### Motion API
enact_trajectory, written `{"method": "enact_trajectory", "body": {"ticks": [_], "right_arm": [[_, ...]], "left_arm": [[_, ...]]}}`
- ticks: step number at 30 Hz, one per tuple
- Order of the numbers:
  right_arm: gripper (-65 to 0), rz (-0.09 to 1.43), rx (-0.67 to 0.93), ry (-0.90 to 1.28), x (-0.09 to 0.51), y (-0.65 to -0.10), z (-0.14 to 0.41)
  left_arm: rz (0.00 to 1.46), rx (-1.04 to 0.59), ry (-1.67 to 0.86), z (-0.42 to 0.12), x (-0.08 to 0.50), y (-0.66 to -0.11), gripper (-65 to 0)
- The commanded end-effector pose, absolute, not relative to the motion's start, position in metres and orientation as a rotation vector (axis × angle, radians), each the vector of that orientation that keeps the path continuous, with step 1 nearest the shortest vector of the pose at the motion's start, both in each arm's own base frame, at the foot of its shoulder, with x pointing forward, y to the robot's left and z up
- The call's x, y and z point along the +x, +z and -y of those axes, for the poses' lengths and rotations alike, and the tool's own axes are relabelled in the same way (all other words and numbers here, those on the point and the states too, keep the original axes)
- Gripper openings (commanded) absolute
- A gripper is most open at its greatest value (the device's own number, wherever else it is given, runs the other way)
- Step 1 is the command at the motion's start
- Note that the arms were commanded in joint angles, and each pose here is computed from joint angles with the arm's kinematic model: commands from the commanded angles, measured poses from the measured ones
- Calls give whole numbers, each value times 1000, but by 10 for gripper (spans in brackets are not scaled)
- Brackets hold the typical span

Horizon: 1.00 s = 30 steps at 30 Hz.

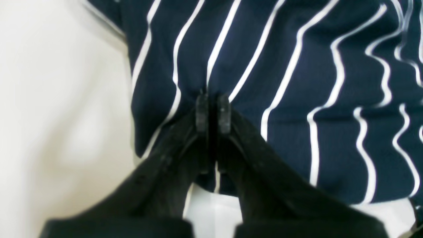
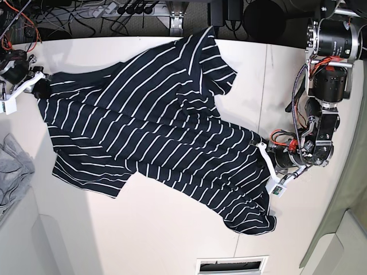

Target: Layout the t-shirt on the table in an organized manner, then fold the t-shirt properly

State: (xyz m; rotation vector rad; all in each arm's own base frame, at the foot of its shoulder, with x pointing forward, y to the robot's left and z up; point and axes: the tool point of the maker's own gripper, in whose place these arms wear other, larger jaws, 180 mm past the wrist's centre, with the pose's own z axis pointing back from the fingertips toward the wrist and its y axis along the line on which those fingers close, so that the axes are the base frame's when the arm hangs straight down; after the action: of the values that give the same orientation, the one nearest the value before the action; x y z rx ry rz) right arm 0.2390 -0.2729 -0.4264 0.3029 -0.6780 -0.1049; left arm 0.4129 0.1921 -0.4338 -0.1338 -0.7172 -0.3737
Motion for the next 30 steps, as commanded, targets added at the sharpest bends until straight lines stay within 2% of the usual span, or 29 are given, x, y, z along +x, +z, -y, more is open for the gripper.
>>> {"method": "enact_trajectory", "body": {"ticks": [1, 4, 5, 7, 8, 9, 11, 14, 16, 24, 30], "right_arm": [[-650, 737, 288, -89, 253, -410, 281], [-650, 738, 289, -84, 259, -408, 280], [-606, 739, 293, -84, 261, -407, 280], [-429, 743, 297, -86, 263, -405, 279], [-369, 742, 306, -89, 262, -405, 278], [-337, 732, 317, -91, 261, -406, 276], [-333, 695, 340, -93, 256, -409, 272], [-333, 641, 363, -100, 243, -414, 269], [-333, 626, 355, -114, 231, -417, 273], [-333, 540, 358, -159, 167, -437, 279], [-333, 605, 398, -206, 176, -440, 261]], "left_arm": [[778, -127, -368, -198, 430, -413, -650], [786, -176, -354, -190, 430, -411, -650], [784, -200, -359, -185, 429, -410, -650], [784, -230, -362, -180, 427, -410, -650], [787, -237, -356, -179, 428, -409, -650], [789, -243, -350, -179, 428, -408, -650], [777, -247, -341, -182, 427, -408, -635], [750, -278, -341, -187, 422, -403, -508], [752, -346, -369, -181, 418, -390, -464], [822, -408, -386, -179, 425, -350, -463], [810, -428, -374, -176, 418, -357, -463]]}}
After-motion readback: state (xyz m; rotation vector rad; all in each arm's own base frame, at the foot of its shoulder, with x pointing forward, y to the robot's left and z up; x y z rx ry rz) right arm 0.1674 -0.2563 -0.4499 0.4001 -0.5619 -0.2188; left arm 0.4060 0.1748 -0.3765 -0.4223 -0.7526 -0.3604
